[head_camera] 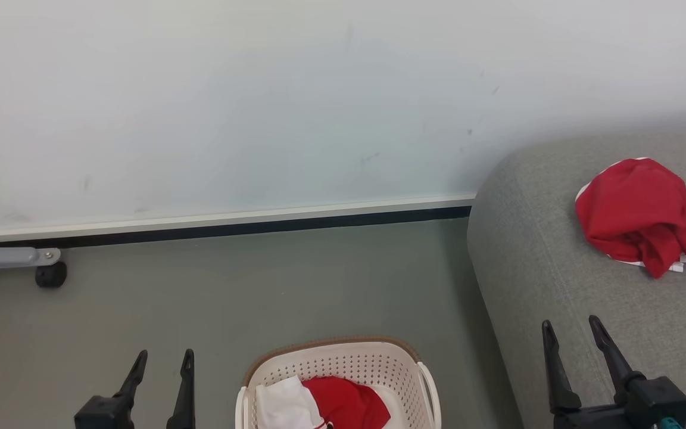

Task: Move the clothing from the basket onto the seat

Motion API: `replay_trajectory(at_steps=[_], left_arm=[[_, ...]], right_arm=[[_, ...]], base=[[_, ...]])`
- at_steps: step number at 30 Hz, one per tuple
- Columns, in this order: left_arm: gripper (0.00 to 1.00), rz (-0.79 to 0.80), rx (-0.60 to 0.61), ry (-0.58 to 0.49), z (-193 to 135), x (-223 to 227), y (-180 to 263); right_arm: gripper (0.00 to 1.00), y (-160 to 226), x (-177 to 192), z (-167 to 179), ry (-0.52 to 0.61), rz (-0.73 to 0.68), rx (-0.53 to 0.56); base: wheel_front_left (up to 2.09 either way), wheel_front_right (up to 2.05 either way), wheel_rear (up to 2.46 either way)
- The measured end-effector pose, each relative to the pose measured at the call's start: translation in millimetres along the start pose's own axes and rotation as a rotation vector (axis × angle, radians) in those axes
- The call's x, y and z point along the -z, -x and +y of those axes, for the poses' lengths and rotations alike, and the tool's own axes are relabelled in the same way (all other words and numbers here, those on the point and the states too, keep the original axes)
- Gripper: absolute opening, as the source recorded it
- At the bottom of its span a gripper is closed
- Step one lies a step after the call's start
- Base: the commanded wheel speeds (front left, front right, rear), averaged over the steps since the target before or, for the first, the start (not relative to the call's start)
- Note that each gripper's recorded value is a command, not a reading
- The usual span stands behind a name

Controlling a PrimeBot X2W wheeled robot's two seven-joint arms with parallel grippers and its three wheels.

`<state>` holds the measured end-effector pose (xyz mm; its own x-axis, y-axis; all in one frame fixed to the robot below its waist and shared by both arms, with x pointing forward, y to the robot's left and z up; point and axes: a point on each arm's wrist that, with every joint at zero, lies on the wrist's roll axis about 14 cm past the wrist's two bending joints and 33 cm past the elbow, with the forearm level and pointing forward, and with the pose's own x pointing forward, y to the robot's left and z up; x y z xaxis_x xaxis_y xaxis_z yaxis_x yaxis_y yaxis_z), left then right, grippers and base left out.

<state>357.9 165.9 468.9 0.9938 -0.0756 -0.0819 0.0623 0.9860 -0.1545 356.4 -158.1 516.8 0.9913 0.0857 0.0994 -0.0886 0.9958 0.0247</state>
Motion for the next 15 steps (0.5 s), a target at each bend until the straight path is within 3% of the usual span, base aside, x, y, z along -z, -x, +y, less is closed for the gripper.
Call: replay_trajectory(at_steps=[15], left_arm=[[1.00,-0.057,0.009,-0.011,-6.1,-15.2,0.3]], right_arm=[[1.00,10.2,-6.7,-7.4,-0.014,-0.021,0.035]], base=[[0.00,0.00,0.00]])
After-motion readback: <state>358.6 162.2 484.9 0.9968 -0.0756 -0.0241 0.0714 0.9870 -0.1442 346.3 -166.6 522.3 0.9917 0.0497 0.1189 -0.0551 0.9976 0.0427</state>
